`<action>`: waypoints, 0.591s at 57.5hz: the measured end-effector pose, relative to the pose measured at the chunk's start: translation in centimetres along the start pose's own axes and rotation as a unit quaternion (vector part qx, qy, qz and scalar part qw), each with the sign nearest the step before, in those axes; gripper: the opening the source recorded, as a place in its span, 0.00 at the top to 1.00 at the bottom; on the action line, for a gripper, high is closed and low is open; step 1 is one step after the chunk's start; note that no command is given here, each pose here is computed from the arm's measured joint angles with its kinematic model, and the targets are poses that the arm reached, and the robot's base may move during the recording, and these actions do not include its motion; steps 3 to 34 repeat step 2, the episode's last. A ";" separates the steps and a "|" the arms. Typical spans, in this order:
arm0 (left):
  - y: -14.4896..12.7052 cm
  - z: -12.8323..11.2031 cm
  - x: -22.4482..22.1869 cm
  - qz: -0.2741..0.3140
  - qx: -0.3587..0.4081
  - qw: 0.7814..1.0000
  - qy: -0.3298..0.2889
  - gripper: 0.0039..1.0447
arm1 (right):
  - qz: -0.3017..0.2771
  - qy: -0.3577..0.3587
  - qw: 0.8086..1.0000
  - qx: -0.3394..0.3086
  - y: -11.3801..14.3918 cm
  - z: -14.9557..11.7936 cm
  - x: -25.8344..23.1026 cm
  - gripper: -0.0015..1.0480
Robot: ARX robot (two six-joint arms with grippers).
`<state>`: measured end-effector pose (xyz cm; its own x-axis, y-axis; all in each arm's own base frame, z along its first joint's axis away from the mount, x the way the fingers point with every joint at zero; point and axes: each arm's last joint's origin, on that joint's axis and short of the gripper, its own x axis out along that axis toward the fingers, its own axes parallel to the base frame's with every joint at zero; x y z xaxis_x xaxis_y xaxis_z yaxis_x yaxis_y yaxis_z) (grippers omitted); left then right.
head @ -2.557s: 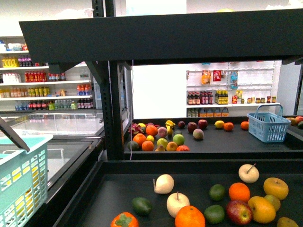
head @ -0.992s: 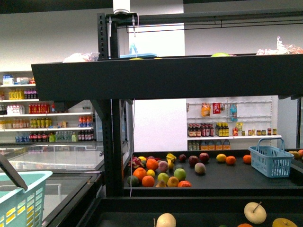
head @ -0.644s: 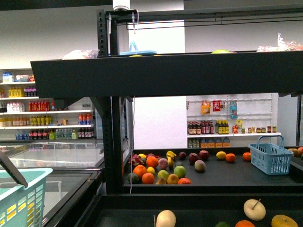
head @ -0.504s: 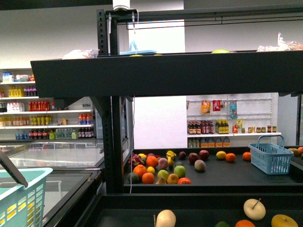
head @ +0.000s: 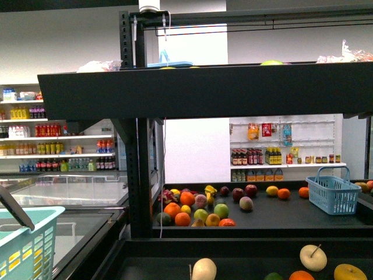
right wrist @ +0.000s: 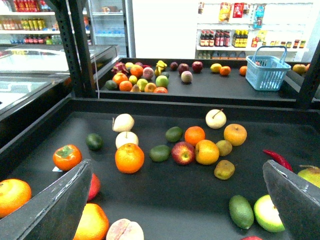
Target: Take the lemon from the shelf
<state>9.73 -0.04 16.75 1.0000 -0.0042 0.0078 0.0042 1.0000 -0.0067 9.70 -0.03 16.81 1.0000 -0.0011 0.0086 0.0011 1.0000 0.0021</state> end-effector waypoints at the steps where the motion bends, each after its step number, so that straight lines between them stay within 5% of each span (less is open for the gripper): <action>1: 0.0 0.0 0.0 0.000 0.000 1.000 0.000 0.07 | 0.000 0.000 1.000 0.000 0.0 0.0 0.0 0.02; 34: 0.0 0.0 0.0 0.000 0.000 1.000 0.000 0.07 | 0.000 0.000 1.000 0.000 0.0 0.0 0.0 0.02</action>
